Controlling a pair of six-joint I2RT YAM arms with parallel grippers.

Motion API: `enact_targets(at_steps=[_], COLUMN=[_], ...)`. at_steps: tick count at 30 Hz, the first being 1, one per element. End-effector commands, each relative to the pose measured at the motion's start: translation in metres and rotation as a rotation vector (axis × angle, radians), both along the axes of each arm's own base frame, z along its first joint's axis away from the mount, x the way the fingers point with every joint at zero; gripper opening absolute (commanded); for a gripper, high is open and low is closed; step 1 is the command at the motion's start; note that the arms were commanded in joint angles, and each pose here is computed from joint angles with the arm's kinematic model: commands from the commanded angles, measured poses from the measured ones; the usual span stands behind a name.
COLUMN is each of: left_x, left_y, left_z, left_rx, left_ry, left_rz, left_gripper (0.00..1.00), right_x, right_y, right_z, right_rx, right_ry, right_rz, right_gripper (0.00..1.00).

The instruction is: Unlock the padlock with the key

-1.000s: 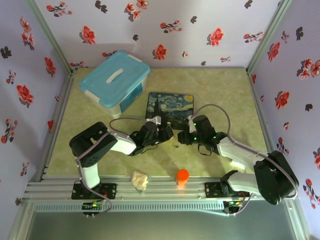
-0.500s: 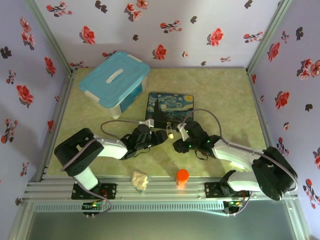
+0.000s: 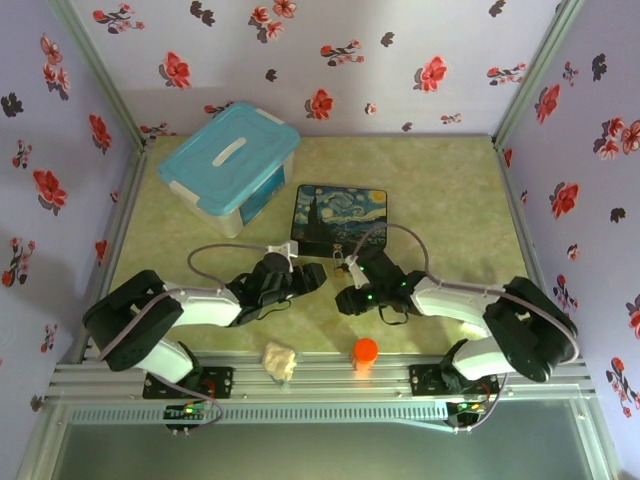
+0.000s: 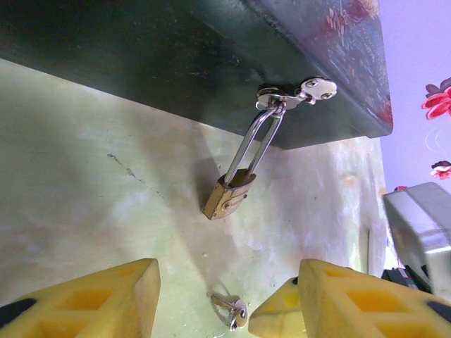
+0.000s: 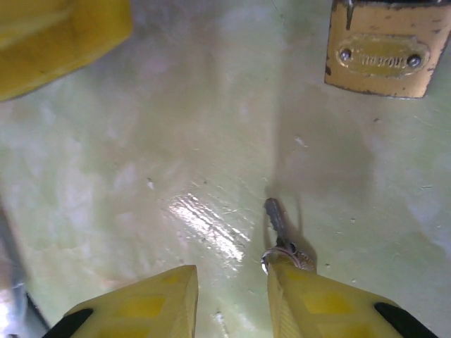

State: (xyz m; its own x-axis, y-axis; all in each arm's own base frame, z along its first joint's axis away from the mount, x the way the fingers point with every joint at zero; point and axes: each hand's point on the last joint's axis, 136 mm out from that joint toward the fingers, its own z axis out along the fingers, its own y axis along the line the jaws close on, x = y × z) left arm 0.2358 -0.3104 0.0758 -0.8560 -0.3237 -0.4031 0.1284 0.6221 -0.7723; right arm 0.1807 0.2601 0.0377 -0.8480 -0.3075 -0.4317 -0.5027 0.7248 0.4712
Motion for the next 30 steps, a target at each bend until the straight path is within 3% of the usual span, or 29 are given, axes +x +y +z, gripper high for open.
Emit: enact_targets(at_steps=[1, 5, 7, 14, 21, 25, 28, 30], left_x=[0.004, 0.003, 0.002, 0.0, -0.001, 0.0, -0.001, -0.002], left_y=[0.005, 0.01, 0.012, 0.017, 0.019, 0.018, 0.019, 0.02], left_z=[0.012, 0.012, 0.011, 0.01, 0.005, 0.003, 0.003, 0.001], left_rx=[0.002, 0.016, 0.018, 0.013, 0.019, 0.011, 0.008, 0.014], left_ry=[-0.046, -0.053, -0.052, -0.046, -0.039, -0.035, -0.032, -0.028], left_rz=[0.01, 0.02, 0.025, 0.036, 0.042, 0.046, 0.049, 0.05], left_gripper=[0.54, 0.53, 0.52, 0.51, 0.52, 0.51, 0.51, 0.51], right_x=[0.008, 0.027, 0.026, 0.016, 0.002, 0.0, -0.003, -0.003], right_y=[0.006, -0.024, -0.025, -0.015, -0.02, -0.022, -0.018, -0.016], right_z=[0.023, 0.009, 0.0, -0.015, -0.026, -0.033, -0.04, -0.042], right_rx=[0.095, -0.137, -0.225, -0.305, -0.427, -0.48, -0.488, -0.472], right_ry=[-0.05, -0.074, -0.065, -0.072, -0.091, -0.117, -0.107, -0.113], right_rz=[-0.062, -0.182, -0.172, -0.091, -0.024, 0.001, 0.02, 0.011], right_gripper=[0.31, 0.32, 0.35, 0.37, 0.33, 0.27, 0.11, 0.07])
